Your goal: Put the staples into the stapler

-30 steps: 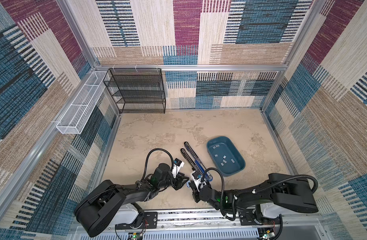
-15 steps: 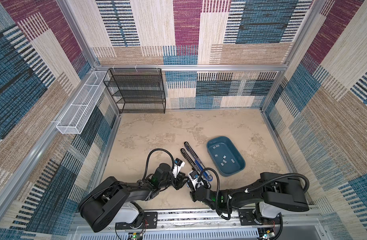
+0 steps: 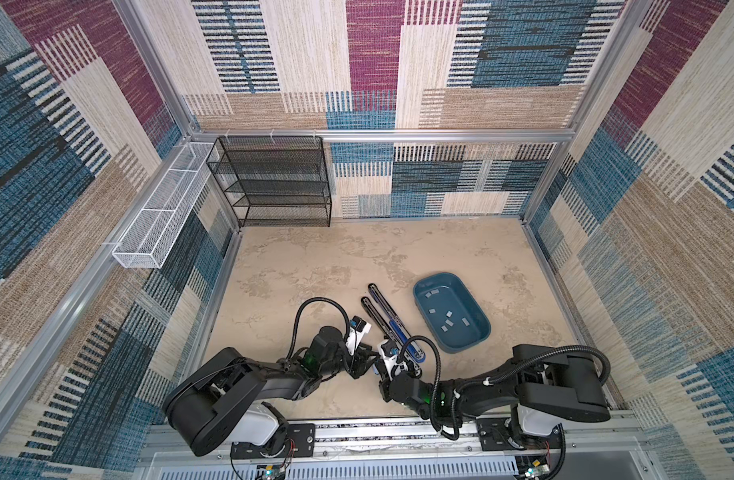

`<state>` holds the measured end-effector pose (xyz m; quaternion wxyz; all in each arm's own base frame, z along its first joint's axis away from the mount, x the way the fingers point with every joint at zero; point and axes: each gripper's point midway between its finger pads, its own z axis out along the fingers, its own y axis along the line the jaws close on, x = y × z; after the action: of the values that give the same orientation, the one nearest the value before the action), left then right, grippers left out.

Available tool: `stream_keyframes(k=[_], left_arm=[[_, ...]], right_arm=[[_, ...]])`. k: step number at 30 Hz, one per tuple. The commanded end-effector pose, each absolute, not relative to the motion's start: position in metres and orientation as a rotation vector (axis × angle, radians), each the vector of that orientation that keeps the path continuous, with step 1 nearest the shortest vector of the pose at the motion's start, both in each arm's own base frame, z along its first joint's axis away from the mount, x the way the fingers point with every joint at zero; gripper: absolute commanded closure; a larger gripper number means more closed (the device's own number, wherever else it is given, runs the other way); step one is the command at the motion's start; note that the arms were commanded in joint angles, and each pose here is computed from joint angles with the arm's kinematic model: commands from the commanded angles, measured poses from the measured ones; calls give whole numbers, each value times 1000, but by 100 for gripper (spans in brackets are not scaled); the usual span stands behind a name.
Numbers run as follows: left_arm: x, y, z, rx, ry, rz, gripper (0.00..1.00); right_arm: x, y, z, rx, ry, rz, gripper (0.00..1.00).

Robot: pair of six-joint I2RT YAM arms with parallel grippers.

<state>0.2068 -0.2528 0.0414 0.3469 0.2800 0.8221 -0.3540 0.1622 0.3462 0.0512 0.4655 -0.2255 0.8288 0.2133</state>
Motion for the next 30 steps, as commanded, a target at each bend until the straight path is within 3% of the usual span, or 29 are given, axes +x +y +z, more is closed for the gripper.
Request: stream_keyframes(k=[1,15,30], left_arm=[[198,-242,21,763,2214,-852,55],[200,-239,18,765,2216,-819,55],[227,-221,60,556,2208,-675,44]], right_arm=[[153,338,28,-624,2109,485,86],[149,328,10,-609,2146,483,89],[160,353,60,-591,2054,507,78]])
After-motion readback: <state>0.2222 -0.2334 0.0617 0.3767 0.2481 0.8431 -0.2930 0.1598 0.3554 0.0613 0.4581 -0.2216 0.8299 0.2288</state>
